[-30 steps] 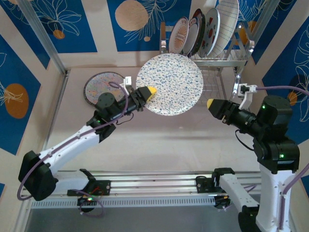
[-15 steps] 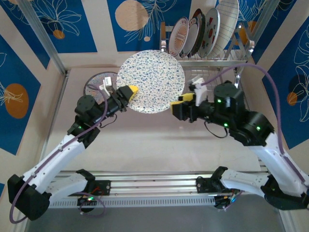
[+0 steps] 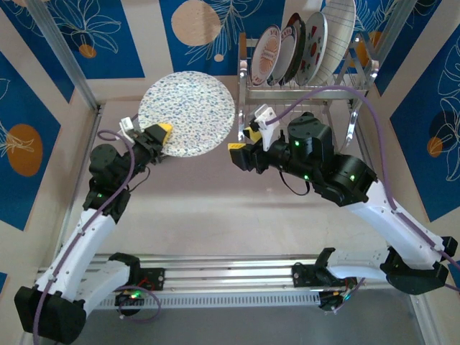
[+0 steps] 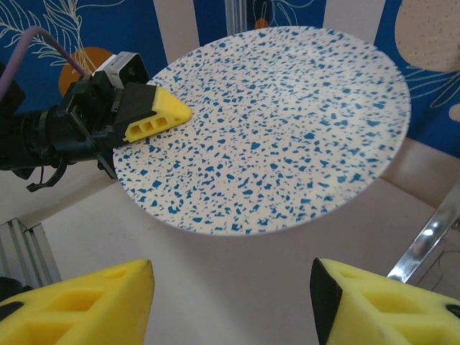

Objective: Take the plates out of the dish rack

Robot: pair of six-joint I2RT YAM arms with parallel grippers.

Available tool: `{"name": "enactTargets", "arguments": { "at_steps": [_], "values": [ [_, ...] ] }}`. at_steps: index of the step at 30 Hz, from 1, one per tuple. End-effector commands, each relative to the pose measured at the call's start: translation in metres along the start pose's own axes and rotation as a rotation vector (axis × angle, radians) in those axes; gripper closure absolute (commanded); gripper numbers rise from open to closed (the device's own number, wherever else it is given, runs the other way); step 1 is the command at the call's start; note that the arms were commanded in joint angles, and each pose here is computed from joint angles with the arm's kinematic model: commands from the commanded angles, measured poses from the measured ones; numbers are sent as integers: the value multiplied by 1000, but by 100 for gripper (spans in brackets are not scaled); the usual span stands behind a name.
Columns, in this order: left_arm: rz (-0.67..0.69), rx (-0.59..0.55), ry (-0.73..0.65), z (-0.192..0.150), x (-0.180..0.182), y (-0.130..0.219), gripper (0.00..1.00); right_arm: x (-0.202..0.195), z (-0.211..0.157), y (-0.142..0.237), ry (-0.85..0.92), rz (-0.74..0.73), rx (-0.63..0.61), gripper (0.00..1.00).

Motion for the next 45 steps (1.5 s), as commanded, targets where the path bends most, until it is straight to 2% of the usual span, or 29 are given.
{"name": "enactTargets", "arguments": {
  "at_steps": [1, 9, 24, 36, 45],
  "values": [
    [-64, -33, -36, 11, -11, 9, 86, -2, 21, 0, 46, -20, -91, 39],
    [22, -184, -74, 48, 10, 9, 86, 2, 23, -17, 61, 18, -146, 39],
    [203, -367, -70, 89, 88, 14, 85, 3, 26, -34, 25, 29, -176, 38],
    [270, -402, -63, 123, 136, 5, 83, -1, 20, -44, -41, 17, -178, 38],
    [287, -407, -48, 145, 160, 0, 83, -3, 17, -46, -57, 25, -169, 38]
  ]
}}
Point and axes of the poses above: each hand's point on the last joint's axis, 136 mm out from that joint toward the fingers, its own y axis back along the fingers, its own x axis along the line the jaws close on, z = x × y, the point moved 10 cm from there along y, back along the fingers, and after that the axes turned 11 degrees about y, right-handed, at the moved point
